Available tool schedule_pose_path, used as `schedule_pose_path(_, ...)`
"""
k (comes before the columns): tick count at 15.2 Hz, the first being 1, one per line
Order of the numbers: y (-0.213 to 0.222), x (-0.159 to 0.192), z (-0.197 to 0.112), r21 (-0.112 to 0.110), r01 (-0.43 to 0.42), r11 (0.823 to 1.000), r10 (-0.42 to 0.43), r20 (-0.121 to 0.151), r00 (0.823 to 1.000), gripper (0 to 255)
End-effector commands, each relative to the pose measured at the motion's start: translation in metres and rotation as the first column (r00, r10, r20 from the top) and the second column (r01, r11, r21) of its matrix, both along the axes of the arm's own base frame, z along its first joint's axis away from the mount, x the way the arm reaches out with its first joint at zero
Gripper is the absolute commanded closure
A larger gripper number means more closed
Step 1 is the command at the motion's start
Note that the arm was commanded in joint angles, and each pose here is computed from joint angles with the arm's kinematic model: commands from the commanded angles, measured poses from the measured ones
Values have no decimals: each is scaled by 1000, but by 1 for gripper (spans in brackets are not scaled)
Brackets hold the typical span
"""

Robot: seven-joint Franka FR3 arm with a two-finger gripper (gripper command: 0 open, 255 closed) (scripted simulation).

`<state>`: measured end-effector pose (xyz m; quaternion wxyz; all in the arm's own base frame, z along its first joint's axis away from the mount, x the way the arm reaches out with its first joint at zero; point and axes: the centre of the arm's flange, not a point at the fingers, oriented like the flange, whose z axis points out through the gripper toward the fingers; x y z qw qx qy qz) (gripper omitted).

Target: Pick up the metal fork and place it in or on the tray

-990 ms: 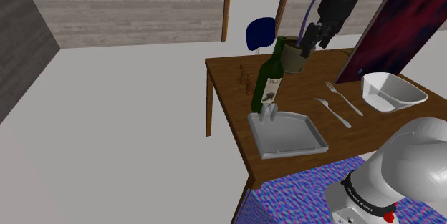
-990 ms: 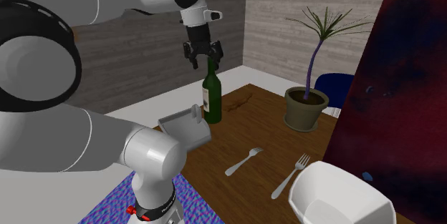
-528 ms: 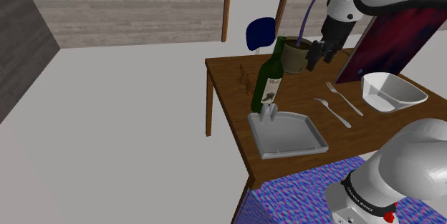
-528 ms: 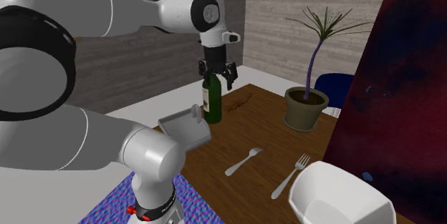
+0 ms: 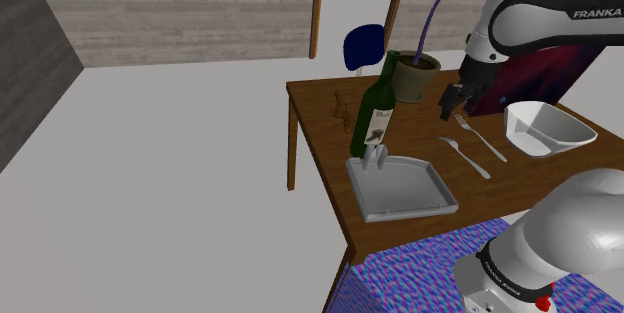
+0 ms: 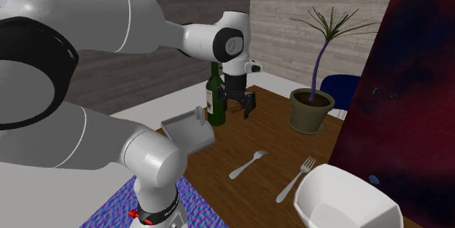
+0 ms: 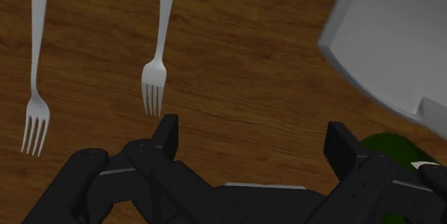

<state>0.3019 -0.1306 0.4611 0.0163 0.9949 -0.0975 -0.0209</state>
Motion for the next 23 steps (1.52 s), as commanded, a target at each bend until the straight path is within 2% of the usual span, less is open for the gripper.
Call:
schedule_pose_path(1, -19, -7, -19, 13, 24, 1000, -24, -16, 1000, 0)
schedule_pose_path(11, -97, -48, -112, 68, 140, 988, -134, -96, 986, 0)
schedule_pose_path(18, -95, -53, -149, 68, 140, 988, -134, -96, 986, 0)
schedule_pose_path(23, -95, -53, -152, 68, 140, 988, -134, -96, 986, 0)
